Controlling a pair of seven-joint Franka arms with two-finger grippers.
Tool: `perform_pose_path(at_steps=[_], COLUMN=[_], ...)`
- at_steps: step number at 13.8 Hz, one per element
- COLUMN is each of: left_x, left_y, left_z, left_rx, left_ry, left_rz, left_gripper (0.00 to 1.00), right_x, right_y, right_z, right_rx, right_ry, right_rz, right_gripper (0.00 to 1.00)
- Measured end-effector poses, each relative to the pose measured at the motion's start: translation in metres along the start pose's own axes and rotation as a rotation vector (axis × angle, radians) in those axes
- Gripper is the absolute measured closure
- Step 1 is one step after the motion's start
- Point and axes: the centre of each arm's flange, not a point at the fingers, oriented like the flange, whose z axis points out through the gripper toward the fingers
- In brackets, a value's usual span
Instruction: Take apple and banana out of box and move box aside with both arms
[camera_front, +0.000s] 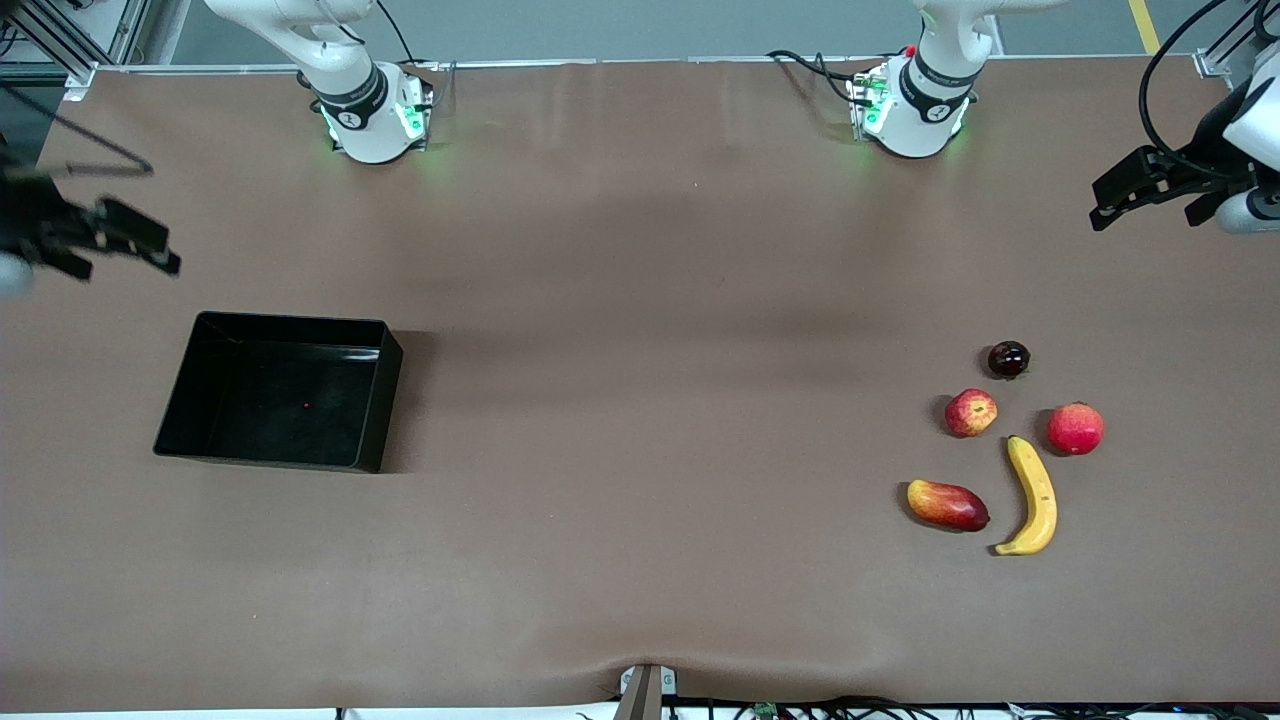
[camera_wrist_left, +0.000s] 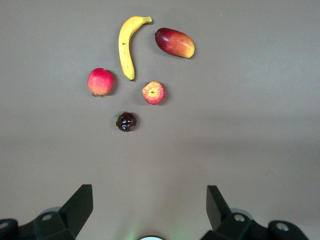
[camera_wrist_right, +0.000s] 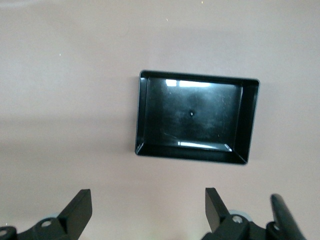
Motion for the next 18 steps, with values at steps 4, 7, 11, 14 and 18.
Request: perform_pose_path(at_steps=[4, 7, 11, 14, 18], left_x=[-0.001, -0.003, -0.003, -0.003, -0.002], left_y=[0.001, 0.005, 0.004, 0.002, -0.002], left_z=[0.000, 0.002, 0.002, 0.000, -0.001], left_rx=[0.001, 0.003, 0.003, 0.002, 0.002], left_ry=[-0.004, -0.020, -0.021, -0.018, -0.015], left_rz=[0.004, 0.011, 0.009, 0.005, -0.003], left_gripper=[0.00, 0.00, 0.00, 0.00, 0.00], right_x=[-0.027, -0.026, -0.026, -0.026, -0.027], right_y=[0.001, 0.000, -0.004, -0.002, -0.008], right_z=[-0.004, -0.004, -0.003, -0.003, -0.002], right_rx=[-0.003, -0.003, -0.003, -0.032, -0.063], right_ry=[-0.025, -0.021, -0.029, -0.029, -0.034], right_rz=[0.004, 0.002, -0.005, -0.011, -0.025], right_gripper=[0.00, 0.00, 0.00, 0.00, 0.00])
